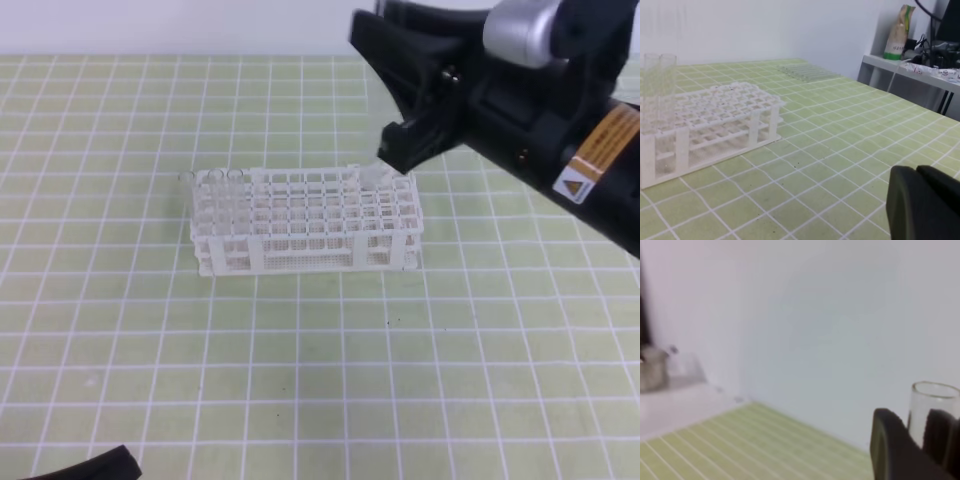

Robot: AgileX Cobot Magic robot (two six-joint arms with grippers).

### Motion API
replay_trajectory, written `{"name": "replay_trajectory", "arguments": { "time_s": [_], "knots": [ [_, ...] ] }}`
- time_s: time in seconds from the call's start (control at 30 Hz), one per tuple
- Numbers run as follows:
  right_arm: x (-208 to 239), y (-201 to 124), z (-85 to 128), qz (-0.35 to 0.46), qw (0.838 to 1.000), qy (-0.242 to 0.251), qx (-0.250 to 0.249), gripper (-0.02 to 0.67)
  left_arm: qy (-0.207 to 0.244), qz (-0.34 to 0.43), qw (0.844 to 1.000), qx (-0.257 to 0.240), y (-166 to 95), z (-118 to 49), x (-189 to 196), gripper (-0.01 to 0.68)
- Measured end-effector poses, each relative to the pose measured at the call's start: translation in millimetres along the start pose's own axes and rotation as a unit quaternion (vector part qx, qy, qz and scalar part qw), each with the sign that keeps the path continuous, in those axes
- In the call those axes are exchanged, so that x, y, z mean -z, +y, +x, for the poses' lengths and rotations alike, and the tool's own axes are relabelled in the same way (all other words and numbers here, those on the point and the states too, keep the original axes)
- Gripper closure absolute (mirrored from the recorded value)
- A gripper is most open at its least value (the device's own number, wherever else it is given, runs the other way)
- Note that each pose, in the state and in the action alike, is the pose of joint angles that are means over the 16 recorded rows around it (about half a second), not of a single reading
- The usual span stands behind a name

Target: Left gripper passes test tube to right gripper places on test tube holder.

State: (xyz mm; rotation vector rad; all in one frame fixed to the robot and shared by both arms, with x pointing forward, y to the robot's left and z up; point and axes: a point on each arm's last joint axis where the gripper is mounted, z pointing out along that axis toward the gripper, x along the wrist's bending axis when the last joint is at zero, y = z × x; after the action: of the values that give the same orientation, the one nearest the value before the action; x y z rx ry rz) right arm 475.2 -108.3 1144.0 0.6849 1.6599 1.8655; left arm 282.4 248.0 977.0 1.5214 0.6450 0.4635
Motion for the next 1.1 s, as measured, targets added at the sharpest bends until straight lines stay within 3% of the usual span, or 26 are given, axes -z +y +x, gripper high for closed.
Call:
{"name": "replay_trajectory", "arguments": {
  "time_s": [0.23,0.7,1.1],
  "knots": [
    [-12,-14,-2,-0.025,1.000,0.016,-0.008,0.554,0.000,0.000,1.000,0.000,0,0.0,0,0.675],
    [-49,-34,-17,-0.015,0.998,-0.030,-0.047,0.554,0.000,0.001,1.000,0.001,0,0.1,0,0.673],
    [-101,-69,-16,-0.012,0.998,-0.019,-0.062,0.554,0.000,-0.001,1.000,0.004,1,-0.1,0,0.674]
  ]
}}
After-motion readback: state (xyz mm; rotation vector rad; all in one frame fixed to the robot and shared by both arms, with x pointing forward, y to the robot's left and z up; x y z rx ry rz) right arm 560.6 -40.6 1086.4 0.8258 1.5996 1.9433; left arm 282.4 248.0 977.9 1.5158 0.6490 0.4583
